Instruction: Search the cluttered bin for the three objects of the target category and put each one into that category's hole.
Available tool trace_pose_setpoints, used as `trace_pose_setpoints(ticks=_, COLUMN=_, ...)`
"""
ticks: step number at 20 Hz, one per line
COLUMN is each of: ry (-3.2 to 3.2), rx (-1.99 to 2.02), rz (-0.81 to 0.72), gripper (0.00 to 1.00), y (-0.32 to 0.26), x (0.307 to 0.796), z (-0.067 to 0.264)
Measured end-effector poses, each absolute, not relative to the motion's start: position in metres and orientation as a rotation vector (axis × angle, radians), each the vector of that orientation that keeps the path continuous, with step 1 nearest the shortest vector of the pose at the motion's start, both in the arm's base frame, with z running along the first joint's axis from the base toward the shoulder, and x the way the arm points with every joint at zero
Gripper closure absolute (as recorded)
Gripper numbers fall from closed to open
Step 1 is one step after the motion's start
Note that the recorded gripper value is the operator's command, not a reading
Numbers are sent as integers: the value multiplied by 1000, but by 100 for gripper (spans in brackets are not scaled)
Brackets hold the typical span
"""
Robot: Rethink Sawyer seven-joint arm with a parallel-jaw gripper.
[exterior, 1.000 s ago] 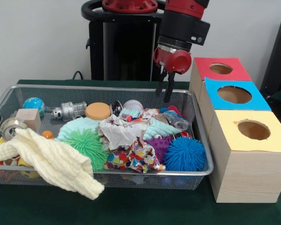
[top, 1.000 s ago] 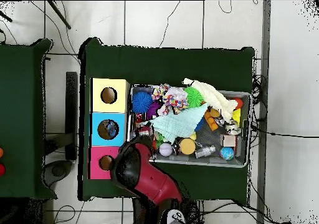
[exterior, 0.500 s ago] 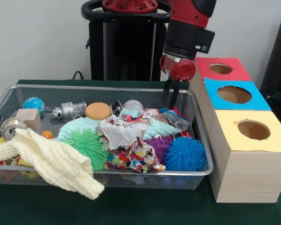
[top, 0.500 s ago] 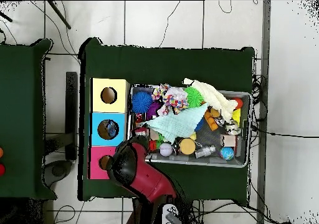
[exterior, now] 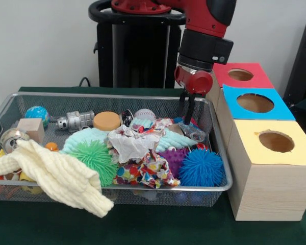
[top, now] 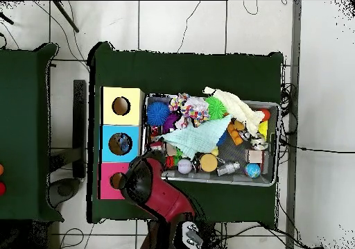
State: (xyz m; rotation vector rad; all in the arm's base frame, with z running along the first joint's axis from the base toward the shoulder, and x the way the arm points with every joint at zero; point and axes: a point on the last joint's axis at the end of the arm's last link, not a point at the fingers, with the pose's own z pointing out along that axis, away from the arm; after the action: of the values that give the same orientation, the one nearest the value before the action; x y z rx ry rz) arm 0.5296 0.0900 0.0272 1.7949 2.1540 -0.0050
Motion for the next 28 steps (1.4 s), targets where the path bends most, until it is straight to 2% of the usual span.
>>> trace_pose_setpoints(ticks=10, ry=2151, rx=1792, rz=-28, gripper=0, y=86, x=524, z=14)
trace_pose_setpoints(ticks=28, ry=2165, rx=1786, rz=-2, gripper=0, y=98, x=529, z=11)
